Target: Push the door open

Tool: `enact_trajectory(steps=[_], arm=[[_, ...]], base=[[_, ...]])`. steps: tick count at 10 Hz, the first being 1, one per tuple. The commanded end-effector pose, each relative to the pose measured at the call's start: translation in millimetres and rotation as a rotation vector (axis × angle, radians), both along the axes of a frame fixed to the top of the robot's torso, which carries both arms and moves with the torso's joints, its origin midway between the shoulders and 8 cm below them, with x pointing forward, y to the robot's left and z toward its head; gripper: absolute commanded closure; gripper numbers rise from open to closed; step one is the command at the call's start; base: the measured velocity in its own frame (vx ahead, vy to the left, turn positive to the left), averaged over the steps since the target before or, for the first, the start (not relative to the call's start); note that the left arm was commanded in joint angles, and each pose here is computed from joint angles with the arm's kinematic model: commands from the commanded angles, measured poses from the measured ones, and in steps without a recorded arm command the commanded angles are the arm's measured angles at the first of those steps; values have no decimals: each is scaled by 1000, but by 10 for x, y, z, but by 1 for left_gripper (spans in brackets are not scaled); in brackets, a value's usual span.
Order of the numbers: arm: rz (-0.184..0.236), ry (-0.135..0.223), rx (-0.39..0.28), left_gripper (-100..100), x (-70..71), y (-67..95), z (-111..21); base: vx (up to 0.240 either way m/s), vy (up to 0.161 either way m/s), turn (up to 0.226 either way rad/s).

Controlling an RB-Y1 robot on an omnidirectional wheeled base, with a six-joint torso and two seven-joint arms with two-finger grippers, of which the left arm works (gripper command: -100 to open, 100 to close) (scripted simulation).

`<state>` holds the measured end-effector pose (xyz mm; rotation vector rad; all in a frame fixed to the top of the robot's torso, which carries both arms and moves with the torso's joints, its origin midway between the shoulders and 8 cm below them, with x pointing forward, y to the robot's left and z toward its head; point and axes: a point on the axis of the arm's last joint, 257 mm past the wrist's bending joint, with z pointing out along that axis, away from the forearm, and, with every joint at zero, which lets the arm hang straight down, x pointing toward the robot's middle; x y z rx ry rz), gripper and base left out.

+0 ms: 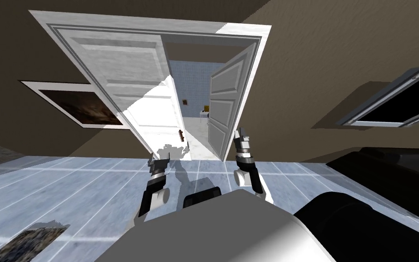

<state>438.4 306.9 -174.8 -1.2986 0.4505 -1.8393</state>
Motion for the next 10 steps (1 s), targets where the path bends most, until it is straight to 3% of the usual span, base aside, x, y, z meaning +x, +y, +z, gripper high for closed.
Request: enact_trajectory(steps=[1,10], arm=[[-14,9,-42,-100,28,5,-95],[-74,69,-262,-100,188,-15,-681]], base=[[75,85,-122],[69,91,-133]])
